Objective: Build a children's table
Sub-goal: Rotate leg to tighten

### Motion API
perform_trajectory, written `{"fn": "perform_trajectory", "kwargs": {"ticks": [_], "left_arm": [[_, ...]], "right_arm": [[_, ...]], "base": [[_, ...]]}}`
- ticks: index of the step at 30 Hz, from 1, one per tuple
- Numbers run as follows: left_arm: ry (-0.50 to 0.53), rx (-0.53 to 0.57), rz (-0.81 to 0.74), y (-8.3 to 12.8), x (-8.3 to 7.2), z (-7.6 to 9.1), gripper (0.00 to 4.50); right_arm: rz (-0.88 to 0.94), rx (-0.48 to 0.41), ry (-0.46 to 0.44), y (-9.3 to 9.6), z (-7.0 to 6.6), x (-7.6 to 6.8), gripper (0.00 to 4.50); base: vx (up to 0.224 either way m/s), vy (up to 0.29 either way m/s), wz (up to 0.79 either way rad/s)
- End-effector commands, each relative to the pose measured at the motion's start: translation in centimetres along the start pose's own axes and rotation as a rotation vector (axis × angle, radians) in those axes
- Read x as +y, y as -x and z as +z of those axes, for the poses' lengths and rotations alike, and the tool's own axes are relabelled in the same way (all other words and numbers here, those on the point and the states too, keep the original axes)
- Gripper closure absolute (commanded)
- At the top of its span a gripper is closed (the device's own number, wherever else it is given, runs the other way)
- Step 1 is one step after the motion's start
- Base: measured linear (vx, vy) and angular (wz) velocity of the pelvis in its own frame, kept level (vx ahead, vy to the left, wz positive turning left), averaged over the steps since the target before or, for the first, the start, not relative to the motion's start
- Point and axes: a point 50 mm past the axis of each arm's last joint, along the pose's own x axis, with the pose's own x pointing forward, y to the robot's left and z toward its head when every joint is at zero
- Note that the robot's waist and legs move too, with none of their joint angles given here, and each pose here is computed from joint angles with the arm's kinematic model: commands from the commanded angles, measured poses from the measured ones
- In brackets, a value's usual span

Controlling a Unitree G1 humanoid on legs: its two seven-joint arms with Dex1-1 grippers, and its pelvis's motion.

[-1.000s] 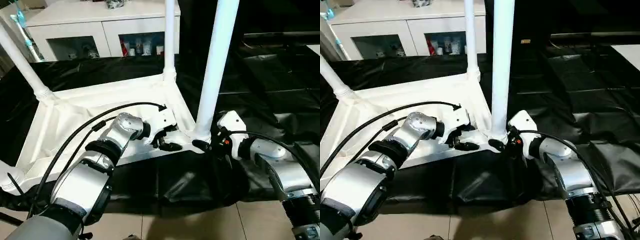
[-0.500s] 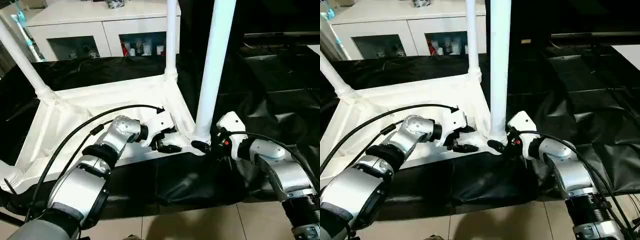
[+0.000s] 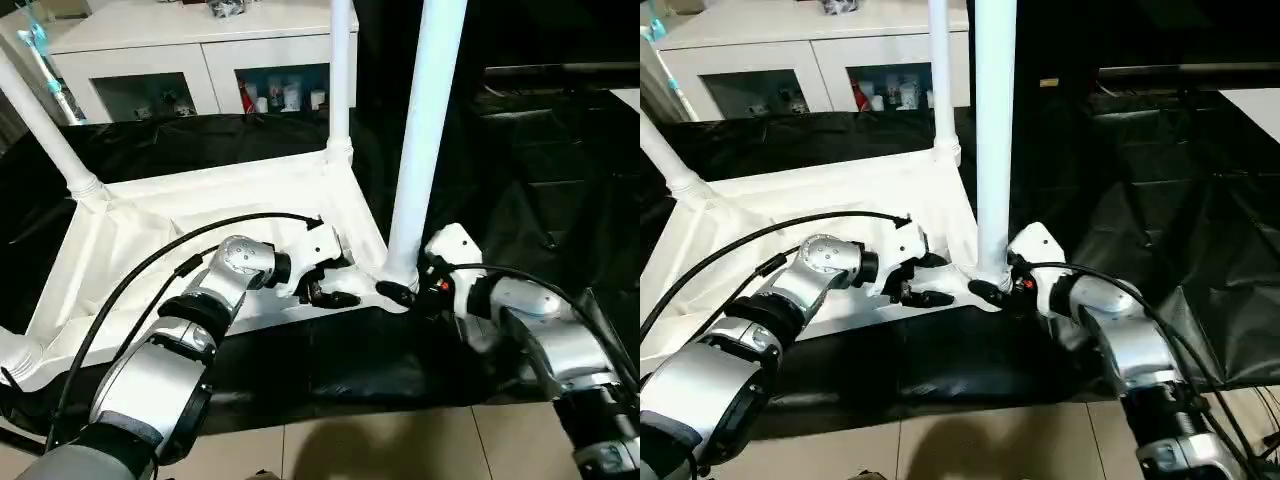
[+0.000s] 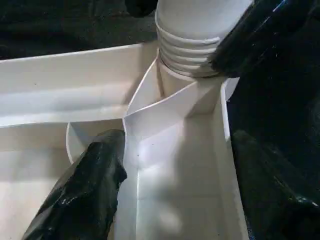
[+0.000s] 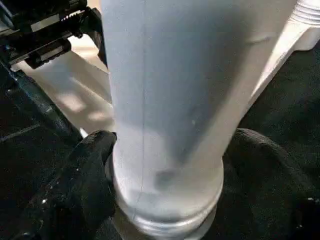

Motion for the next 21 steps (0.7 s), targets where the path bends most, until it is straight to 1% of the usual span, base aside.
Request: {"fn": "perform_trajectory", "kwargs": {"ticks": [1, 3, 5, 10, 18, 21], "left_arm": [[0.027, 0.053, -0.099, -0.45, -1.43, -1.53, 1.44], [0.027, 0.053, -0.099, -0.45, -1.42, -1.53, 1.44], [0.028, 0.055, -0.095, -0.46, -1.39, -1.53, 1.44], [0.031, 0.057, -0.093, -0.48, -1.38, -1.55, 1.44], [0.037, 0.059, -0.094, -0.46, -1.37, -1.57, 1.44], [0.051, 0.062, -0.073, -0.30, -1.14, -1.62, 1.44]], "right_arm": [[-0.066, -0.020, 0.025, 0.21, 0.85, -1.00, 1.07], [-0.065, -0.020, 0.026, 0.22, 0.84, -0.98, 1.12], [-0.050, -0.011, 0.031, 0.34, 0.59, -0.80, 1.39], [-0.035, -0.009, 0.034, 0.32, 0.36, -0.70, 1.74], [-0.018, -0.015, 0.015, 0.11, 0.30, -0.47, 1.81], [-0.038, -0.017, -0.009, -0.08, 0.04, -0.42, 1.81]], "base": [[0.000, 0.000, 0.00], [0.000, 0.000, 0.00], [0.000, 0.000, 0.00], [0.000, 0.000, 0.00], [0.000, 0.000, 0.00], [0.000, 0.000, 0.00]]}}
